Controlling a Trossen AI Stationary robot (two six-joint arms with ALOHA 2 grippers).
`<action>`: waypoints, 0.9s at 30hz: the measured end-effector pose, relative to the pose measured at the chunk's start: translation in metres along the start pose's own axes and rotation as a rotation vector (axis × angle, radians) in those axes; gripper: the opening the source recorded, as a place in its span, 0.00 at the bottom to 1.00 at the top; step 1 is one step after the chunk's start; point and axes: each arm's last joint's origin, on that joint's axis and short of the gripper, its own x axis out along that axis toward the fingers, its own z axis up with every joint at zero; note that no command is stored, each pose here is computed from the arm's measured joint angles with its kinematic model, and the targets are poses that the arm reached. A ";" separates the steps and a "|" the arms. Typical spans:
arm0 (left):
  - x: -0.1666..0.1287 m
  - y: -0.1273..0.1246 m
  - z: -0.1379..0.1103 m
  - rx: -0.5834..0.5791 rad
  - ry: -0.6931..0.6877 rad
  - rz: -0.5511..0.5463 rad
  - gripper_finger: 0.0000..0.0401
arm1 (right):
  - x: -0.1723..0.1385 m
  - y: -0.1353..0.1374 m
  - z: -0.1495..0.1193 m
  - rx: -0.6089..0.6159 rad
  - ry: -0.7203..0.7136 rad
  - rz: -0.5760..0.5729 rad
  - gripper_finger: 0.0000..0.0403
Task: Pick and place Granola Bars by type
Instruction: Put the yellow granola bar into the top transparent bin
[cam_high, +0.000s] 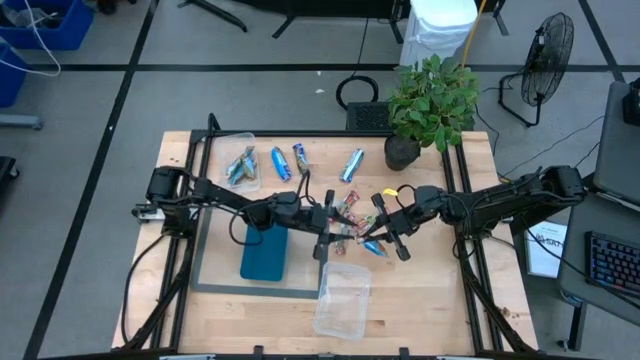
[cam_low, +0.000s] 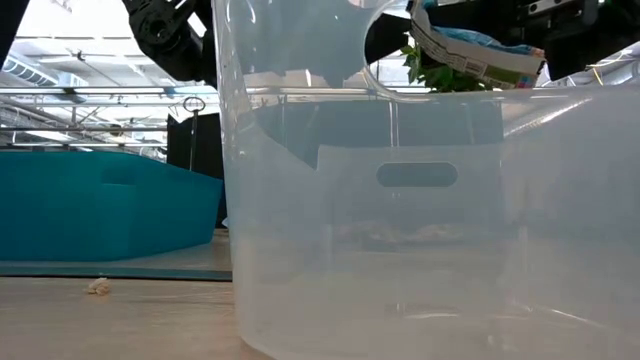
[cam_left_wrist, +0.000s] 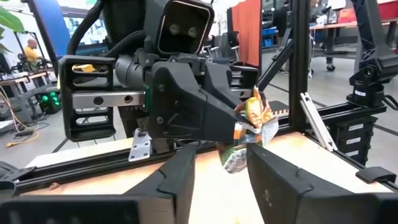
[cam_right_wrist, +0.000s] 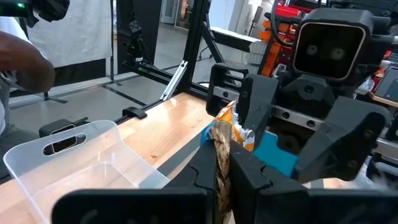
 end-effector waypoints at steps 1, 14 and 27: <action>0.000 0.000 0.000 0.001 0.000 -0.003 0.41 | 0.000 0.000 0.000 0.000 0.000 0.000 0.03; 0.001 -0.008 0.001 0.008 -0.012 -0.077 0.48 | 0.000 0.000 0.001 -0.006 -0.006 -0.003 0.03; 0.006 -0.005 0.010 0.004 -0.033 -0.041 0.50 | 0.000 0.000 0.001 -0.002 -0.012 -0.004 0.03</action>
